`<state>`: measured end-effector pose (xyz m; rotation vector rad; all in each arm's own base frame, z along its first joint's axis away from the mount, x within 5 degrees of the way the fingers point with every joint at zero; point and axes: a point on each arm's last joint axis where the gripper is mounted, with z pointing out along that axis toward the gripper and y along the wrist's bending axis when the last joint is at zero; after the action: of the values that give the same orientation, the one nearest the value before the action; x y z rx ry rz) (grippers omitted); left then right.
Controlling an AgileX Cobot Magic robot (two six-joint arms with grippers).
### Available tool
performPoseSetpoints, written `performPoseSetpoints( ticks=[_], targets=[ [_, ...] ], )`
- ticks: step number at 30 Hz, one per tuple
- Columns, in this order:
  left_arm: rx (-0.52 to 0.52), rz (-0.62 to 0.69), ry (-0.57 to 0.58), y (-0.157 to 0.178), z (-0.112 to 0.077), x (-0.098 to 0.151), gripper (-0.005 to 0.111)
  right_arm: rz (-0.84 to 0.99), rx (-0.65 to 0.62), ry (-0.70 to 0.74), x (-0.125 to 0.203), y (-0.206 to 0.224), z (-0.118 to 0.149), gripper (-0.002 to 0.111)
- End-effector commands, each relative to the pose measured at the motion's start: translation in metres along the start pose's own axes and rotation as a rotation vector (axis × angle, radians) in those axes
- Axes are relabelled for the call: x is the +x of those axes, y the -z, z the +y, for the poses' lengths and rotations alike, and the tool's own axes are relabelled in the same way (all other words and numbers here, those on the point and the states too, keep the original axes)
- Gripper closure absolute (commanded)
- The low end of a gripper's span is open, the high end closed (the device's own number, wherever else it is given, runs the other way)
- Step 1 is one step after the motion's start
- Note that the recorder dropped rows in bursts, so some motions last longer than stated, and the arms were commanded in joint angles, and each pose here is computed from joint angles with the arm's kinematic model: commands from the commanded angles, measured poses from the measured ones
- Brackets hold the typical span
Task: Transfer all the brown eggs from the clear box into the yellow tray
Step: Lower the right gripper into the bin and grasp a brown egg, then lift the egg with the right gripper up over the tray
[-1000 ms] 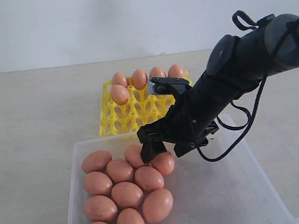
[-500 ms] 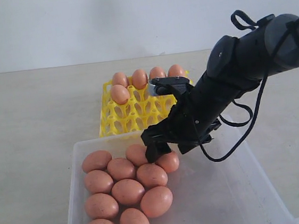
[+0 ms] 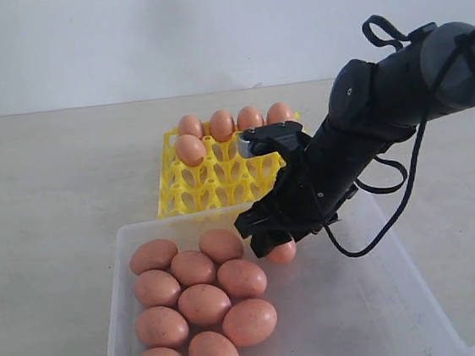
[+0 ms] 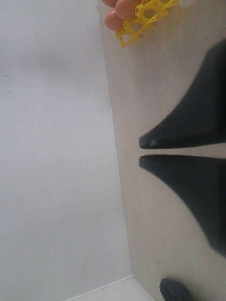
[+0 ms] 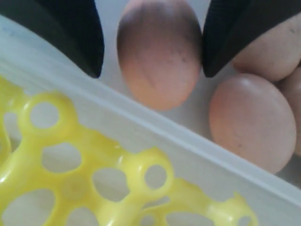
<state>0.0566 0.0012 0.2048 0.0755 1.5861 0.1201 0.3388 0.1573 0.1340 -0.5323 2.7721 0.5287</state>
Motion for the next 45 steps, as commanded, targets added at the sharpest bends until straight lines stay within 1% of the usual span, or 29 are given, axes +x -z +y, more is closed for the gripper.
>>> performPoseSetpoints(
  ticks=[1, 3, 6, 7, 10, 15, 17, 19, 24, 26, 29, 31, 33, 34, 36, 37, 38, 39, 40, 41, 42, 43, 44, 45],
  targets=[
    [0.005, -0.008, 0.000, 0.000, 0.000, 0.000, 0.103, -0.021, 0.017, 0.010, -0.003, 0.000, -0.002, 0.071],
    [0.005, -0.008, 0.000, 0.000, 0.000, 0.000, 0.103, -0.021, 0.017, 0.010, -0.003, 0.000, -0.002, 0.083],
    [0.005, -0.008, 0.000, 0.000, 0.000, 0.000, 0.103, -0.021, 0.017, 0.010, -0.003, 0.000, -0.002, 0.105],
    [0.005, -0.008, 0.000, 0.000, 0.000, 0.000, 0.103, -0.021, 0.017, 0.007, -0.003, 0.000, -0.002, 0.108],
    [0.006, -0.005, 0.000, 0.000, 0.000, 0.001, 0.103, -0.017, 0.015, 0.006, -0.003, 0.000, -0.002, 0.108],
    [0.005, -0.007, 0.000, 0.000, 0.000, 0.000, 0.103, 0.032, -0.024, -0.052, 0.002, 0.005, 0.003, 0.108],
    [0.005, -0.007, 0.000, 0.000, 0.000, 0.000, 0.103, 0.004, -0.037, -0.054, 0.002, 0.012, 0.007, 0.108],
    [0.005, -0.007, 0.000, 0.000, 0.000, 0.000, 0.103, -0.071, -0.037, -0.050, 0.001, 0.024, 0.010, 0.108],
    [0.005, -0.007, 0.000, 0.000, 0.000, 0.000, 0.103, -0.386, 0.044, -0.098, -0.001, 0.076, 0.015, 0.108],
    [0.005, -0.007, 0.000, 0.000, 0.000, 0.000, 0.103, -0.481, 0.071, -0.081, 0.003, 0.099, 0.019, 0.108],
    [0.005, -0.007, 0.000, 0.000, 0.000, 0.000, 0.103, -0.587, 0.109, -0.009, 0.011, 0.128, 0.024, 0.108],
    [0.005, -0.007, 0.000, 0.000, 0.000, 0.000, 0.103, -0.687, 0.168, 0.051, 0.018, 0.145, 0.027, 0.108],
    [0.005, -0.007, 0.000, 0.000, 0.000, 0.000, 0.103, -0.828, 0.264, 0.103, 0.026, 0.164, 0.029, 0.108],
    [0.005, -0.007, 0.000, 0.000, 0.000, 0.000, 0.103, -0.939, 0.327, 0.096, 0.033, 0.176, 0.029, 0.108],
    [0.006, -0.004, 0.000, 0.000, 0.000, 0.001, 0.103, -1.118, 0.469, 0.069, 0.038, 0.192, 0.020, 0.108],
    [0.006, -0.004, 0.000, 0.000, 0.000, 0.001, 0.103, -1.151, 0.535, 0.081, 0.038, 0.192, 0.015, 0.108],
    [0.006, -0.004, 0.000, 0.000, 0.000, 0.001, 0.103, -1.161, 0.651, 0.161, 0.034, 0.192, 0.011, 0.108],
    [0.006, -0.004, 0.000, 0.000, 0.000, 0.001, 0.103, -1.131, 0.766, 0.285, 0.031, 0.189, 0.009, 0.108],
    [0.006, -0.004, 0.000, 0.000, 0.000, 0.001, 0.103, -1.057, 0.876, 0.448, 0.026, 0.179, 0.006, 0.108],
    [0.006, -0.004, 0.000, 0.000, 0.000, 0.001, 0.103, -0.952, 0.956, 0.607, 0.021, 0.166, 0.004, 0.108],
    [0.006, -0.004, 0.000, 0.000, 0.000, 0.001, 0.103, -0.877, 0.995, 0.707, 0.019, 0.157, 0.002, 0.108],
    [0.006, -0.004, 0.000, 0.000, 0.000, 0.001, 0.103, -0.814, 1.006, 0.767, 0.014, 0.145, 0.000, 0.108],
    [0.006, -0.004, 0.000, 0.000, 0.000, 0.001, 0.103, -0.821, 0.987, 0.740, 0.011, 0.140, -0.001, 0.108],
    [0.006, -0.004, 0.000, 0.000, 0.000, 0.001, 0.103, -0.851, 0.948, 0.679, 0.003, 0.137, -0.001, 0.108]
  ],
)
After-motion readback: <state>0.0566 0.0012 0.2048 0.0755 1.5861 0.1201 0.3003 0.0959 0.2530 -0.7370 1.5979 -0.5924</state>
